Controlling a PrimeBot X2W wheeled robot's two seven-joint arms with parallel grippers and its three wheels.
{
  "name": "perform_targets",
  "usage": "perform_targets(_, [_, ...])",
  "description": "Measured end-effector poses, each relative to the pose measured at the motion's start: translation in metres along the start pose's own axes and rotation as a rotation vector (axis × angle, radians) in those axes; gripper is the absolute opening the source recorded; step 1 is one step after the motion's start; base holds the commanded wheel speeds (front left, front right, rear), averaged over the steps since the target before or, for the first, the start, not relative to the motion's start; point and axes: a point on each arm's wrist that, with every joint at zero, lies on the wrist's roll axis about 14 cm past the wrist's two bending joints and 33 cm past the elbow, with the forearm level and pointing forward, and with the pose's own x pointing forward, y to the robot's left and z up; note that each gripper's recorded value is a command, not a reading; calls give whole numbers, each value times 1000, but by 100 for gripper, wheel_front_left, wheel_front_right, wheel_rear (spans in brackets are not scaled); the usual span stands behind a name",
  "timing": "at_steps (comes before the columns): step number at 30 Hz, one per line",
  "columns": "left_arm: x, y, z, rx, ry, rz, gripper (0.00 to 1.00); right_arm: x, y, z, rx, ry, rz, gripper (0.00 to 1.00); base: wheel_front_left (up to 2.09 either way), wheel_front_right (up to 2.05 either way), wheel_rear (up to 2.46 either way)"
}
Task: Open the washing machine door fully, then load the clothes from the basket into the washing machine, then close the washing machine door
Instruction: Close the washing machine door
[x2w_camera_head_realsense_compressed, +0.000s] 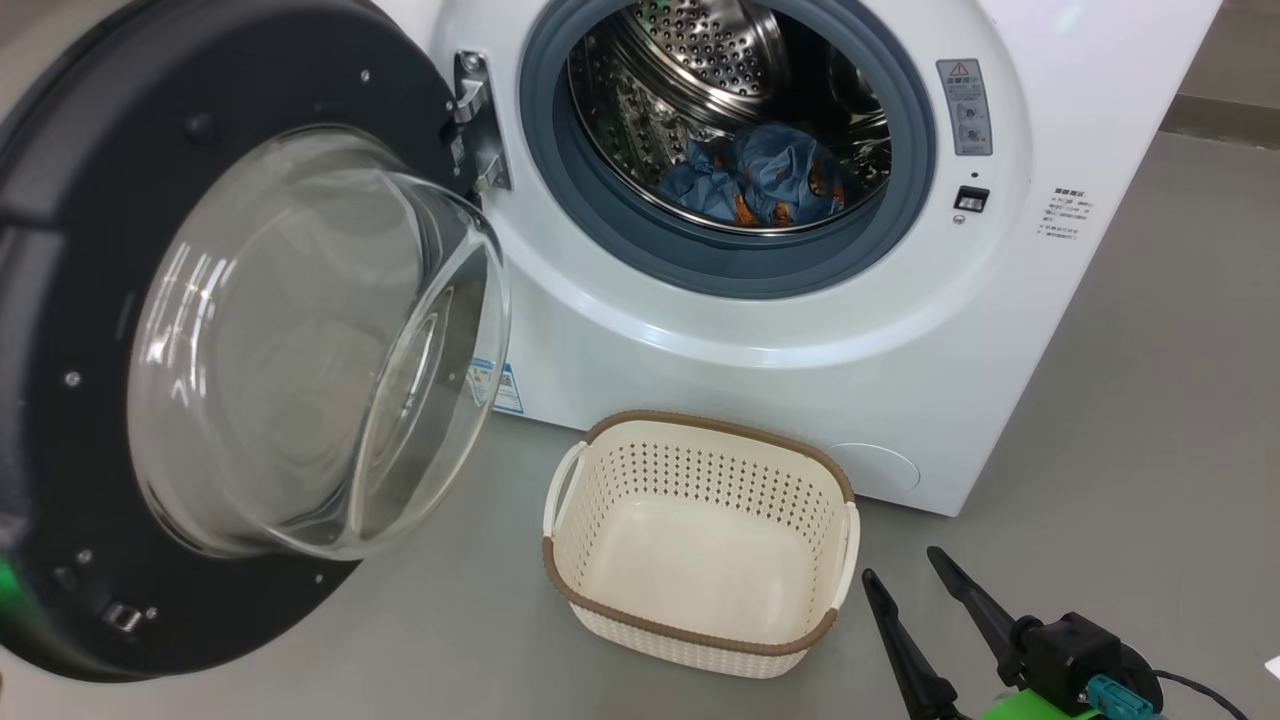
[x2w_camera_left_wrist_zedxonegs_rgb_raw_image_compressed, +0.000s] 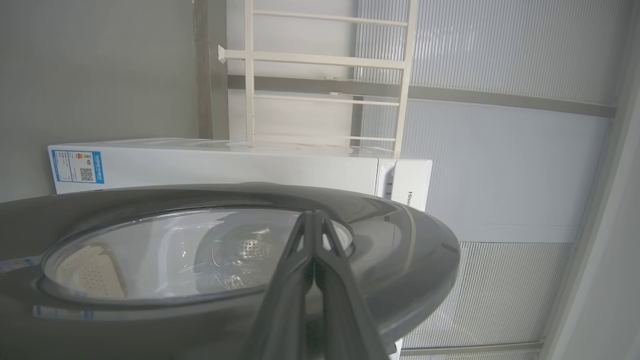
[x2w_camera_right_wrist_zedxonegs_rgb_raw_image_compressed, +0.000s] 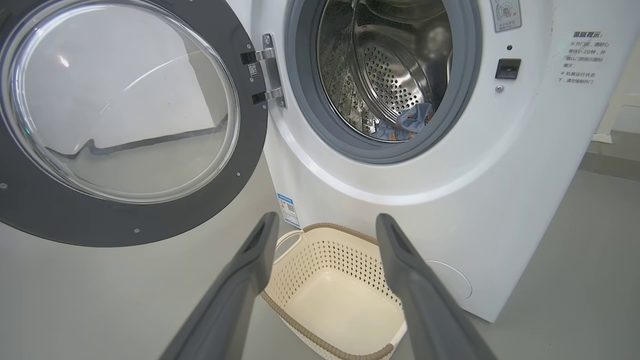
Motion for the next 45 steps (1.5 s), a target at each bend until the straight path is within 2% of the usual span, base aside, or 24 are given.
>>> perform_targets(15, [-23, 1, -50, -19, 184, -61, 0, 4, 6, 1, 9, -4, 13, 100, 0, 0, 0])
perform_targets(30, [-45, -8, -133, -8, 428, -113, 0, 0, 2, 2, 20, -11, -13, 100, 0, 0, 0])
perform_targets(45, [-40, -18, -219, -42, 668, -184, 0, -15, -15, 6, 14, -24, -76, 100, 0, 0, 0])
